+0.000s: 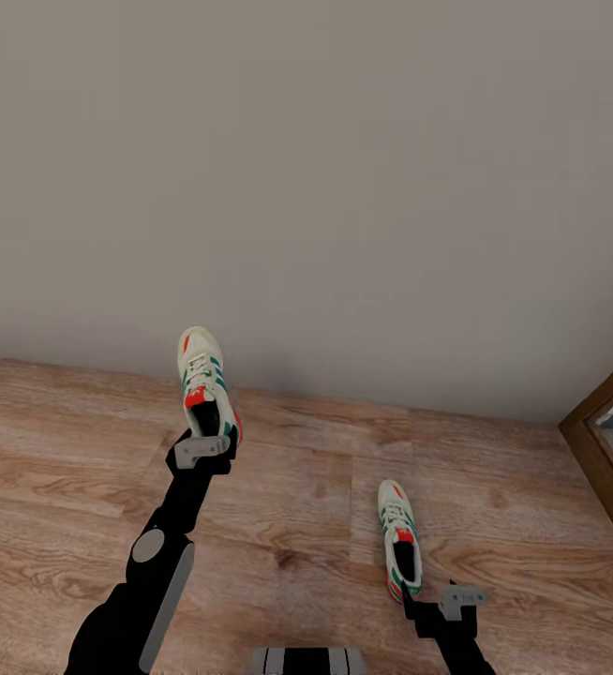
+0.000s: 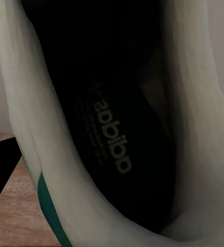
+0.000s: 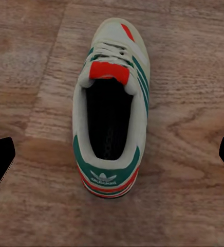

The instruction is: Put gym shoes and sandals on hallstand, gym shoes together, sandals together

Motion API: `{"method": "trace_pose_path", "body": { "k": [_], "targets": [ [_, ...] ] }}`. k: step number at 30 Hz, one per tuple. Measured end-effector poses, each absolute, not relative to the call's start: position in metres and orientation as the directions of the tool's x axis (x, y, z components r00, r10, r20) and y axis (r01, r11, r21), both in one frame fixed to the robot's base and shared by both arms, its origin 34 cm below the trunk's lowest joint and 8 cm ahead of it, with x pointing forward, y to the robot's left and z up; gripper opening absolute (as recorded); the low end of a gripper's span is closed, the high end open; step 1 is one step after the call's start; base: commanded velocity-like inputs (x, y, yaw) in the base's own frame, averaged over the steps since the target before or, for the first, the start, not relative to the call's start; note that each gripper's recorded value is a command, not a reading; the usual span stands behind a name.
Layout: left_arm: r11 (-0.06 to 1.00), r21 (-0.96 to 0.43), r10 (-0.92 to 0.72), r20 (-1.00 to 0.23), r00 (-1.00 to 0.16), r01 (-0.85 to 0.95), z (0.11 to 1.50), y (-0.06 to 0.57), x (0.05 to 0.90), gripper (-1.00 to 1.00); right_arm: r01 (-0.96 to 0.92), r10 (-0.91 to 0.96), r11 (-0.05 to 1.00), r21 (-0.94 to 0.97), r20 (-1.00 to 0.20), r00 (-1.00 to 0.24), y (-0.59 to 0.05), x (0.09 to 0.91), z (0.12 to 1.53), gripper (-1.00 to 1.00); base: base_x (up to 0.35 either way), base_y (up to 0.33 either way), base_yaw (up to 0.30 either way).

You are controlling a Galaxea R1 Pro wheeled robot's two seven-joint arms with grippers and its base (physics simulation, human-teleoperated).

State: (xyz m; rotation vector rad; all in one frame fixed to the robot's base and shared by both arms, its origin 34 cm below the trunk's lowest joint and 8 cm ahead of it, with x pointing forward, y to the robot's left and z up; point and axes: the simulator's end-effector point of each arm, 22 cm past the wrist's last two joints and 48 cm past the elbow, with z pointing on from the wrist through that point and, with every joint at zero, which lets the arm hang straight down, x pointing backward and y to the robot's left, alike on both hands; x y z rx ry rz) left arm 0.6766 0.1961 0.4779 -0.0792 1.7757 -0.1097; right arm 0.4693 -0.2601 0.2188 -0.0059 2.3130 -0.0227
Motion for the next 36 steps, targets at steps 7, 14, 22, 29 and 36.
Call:
{"method": "trace_pose_path", "body": {
  "k": [7, 14, 22, 29, 36],
  "targets": [
    [0.993, -0.118, -0.112, -0.963, -0.245, 0.01, 0.454, 0.193, 0.675, -1.0, 0.003, -0.012, 1.0, -0.018, -0.754, -0.657, -0.26, 0.501, 0.218, 1.0, 0.0, 0.0, 0.0],
    [0.993, -0.117, -0.111, -0.962, -0.25, 0.009, 0.451, 0.193, 0.675, -1.0, 0.003, -0.012, 1.0, -0.018, -0.754, -0.657, -0.259, 0.502, 0.217, 1.0, 0.0, 0.0, 0.0],
    [0.993, -0.117, -0.111, -0.962, -0.25, 0.009, 0.451, 0.193, 0.675, -1.0, 0.004, -0.01, 1.0, -0.017, -0.752, -0.659, -0.259, 0.502, 0.217, 1.0, 0.0, 0.0, 0.0],
    [0.993, -0.117, -0.111, -0.96, -0.256, 0.009, 0.447, 0.193, 0.674, -1.0, 0.004, -0.01, 1.0, -0.017, -0.748, -0.663, -0.259, 0.5, 0.214, 1.0, 0.0, 0.0, 0.053],
    [0.993, -0.117, -0.111, -0.949, -0.294, 0.004, 0.423, 0.193, 0.671, -1.0, 0.004, -0.011, 1.0, -0.018, -0.723, -0.691, -0.26, 0.489, 0.198, 1.0, 0.0, 0.0, 0.087]
  ]
}}
